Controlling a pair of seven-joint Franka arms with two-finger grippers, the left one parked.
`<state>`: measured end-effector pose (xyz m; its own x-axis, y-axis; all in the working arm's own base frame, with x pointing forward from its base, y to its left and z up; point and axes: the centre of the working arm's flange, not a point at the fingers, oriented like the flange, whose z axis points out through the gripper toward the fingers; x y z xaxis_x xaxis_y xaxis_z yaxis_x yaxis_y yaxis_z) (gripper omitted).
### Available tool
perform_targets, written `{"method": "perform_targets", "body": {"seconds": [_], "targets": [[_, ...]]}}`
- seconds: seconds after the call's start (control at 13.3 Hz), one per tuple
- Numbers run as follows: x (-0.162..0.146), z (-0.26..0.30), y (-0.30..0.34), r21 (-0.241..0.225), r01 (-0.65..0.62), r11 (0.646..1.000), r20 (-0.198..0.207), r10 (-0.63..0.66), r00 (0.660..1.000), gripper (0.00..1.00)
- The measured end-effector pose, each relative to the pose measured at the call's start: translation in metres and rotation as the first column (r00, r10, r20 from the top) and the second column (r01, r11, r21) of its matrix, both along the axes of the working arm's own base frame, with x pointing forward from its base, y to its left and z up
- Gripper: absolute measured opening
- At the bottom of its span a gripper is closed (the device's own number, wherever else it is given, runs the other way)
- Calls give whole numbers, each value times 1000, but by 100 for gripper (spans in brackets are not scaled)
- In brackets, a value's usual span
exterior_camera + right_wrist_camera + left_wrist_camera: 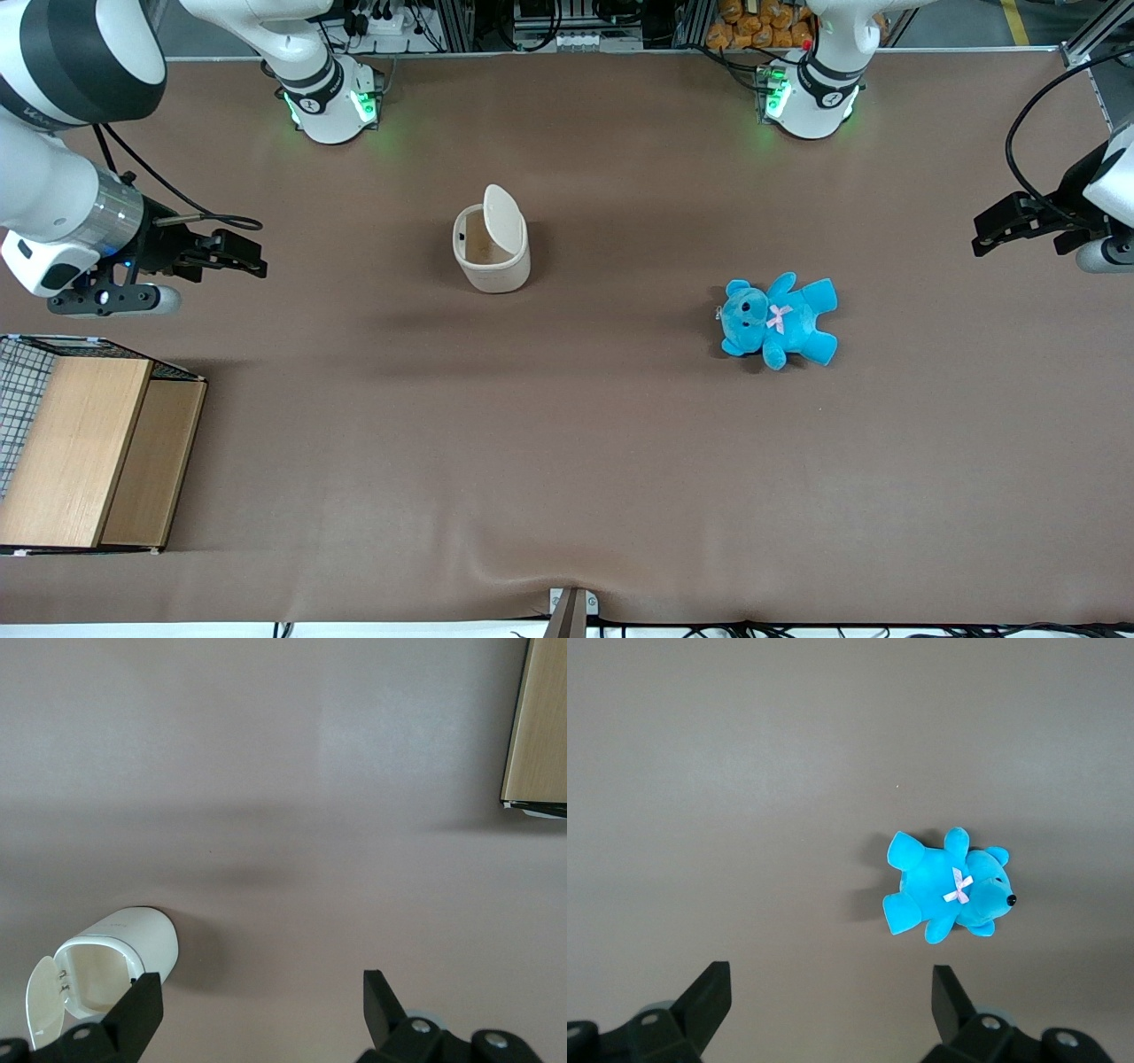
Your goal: Open trash can with right arm
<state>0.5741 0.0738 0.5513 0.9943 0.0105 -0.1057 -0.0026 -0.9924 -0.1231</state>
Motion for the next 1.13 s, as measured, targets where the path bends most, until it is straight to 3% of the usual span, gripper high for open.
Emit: {"method": "perform_targets", "body": {"seconds": [0.3, 0.6, 1.13], "targets": [[-2, 9, -21, -1, 25, 1000, -27, -25, 999, 100], [-4, 32, -34, 1, 40, 999, -24, -40, 999, 100], [-36, 94, -47, -44, 57, 997, 69, -54, 996, 100]]}}
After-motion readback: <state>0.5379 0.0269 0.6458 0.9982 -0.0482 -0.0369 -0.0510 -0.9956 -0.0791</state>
